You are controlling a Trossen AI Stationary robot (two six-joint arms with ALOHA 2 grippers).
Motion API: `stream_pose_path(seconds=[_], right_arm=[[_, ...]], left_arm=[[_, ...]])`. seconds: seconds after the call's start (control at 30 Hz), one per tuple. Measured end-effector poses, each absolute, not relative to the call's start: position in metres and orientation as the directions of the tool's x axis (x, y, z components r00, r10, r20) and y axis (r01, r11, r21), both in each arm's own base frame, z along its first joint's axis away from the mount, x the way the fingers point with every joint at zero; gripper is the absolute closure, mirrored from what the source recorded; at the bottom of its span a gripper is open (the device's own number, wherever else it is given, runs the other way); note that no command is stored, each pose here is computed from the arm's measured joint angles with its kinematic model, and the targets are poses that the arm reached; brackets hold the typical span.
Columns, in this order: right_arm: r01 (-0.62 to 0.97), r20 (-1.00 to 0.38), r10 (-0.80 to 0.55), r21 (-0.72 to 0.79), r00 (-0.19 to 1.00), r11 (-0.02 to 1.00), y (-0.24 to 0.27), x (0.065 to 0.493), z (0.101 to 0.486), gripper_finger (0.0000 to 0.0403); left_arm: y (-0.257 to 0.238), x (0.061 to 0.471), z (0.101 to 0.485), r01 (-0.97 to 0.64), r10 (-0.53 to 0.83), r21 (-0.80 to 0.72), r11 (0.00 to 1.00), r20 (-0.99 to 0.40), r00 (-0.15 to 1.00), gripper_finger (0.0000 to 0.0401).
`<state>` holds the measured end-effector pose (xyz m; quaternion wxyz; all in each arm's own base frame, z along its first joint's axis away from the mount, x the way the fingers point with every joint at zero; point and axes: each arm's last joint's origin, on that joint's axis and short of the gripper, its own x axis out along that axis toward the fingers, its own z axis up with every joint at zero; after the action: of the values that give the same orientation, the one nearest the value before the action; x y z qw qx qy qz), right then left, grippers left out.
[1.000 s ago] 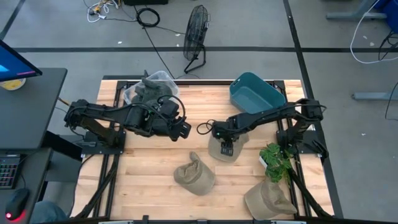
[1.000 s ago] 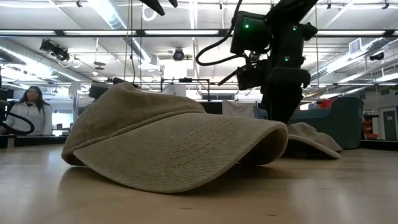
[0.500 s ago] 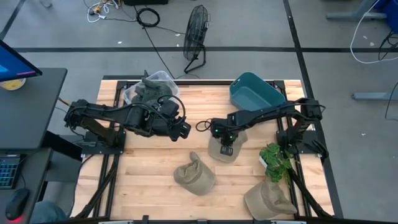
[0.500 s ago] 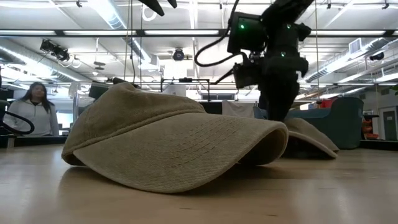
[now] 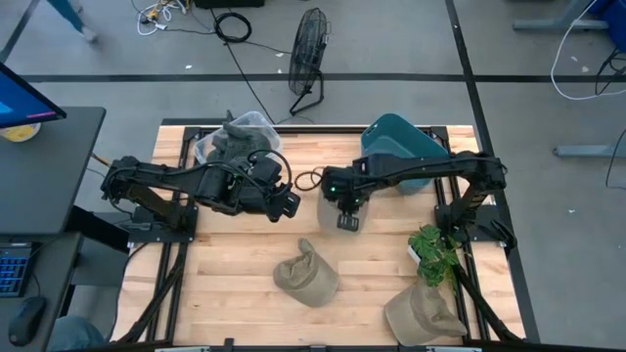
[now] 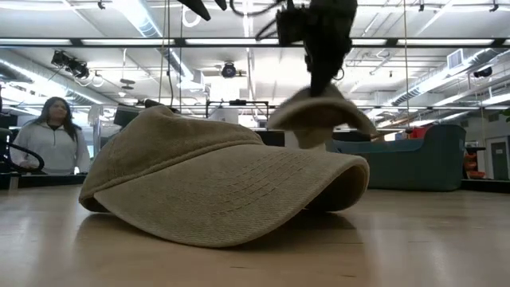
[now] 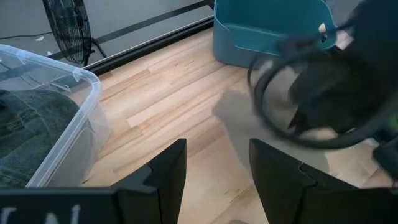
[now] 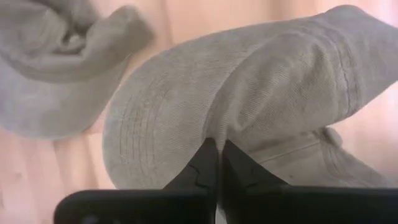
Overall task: Pick & Place hat
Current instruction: Put the top light brown cap into the blue bin
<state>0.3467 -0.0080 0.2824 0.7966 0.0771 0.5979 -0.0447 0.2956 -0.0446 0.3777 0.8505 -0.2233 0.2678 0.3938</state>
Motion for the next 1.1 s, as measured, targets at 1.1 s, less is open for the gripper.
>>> stream_pose_path(seconds=[1.1], right_arm=[[0.935, -0.896, -0.434, -0.230, -0.096, 0.269, -0.145, 0.232, 0.353, 0.0398]], left_arm=[[-0.044, 0.295, 0.377, -0.792, 0.552, -0.164, 0.588, -0.634, 0.541, 0.0223]])
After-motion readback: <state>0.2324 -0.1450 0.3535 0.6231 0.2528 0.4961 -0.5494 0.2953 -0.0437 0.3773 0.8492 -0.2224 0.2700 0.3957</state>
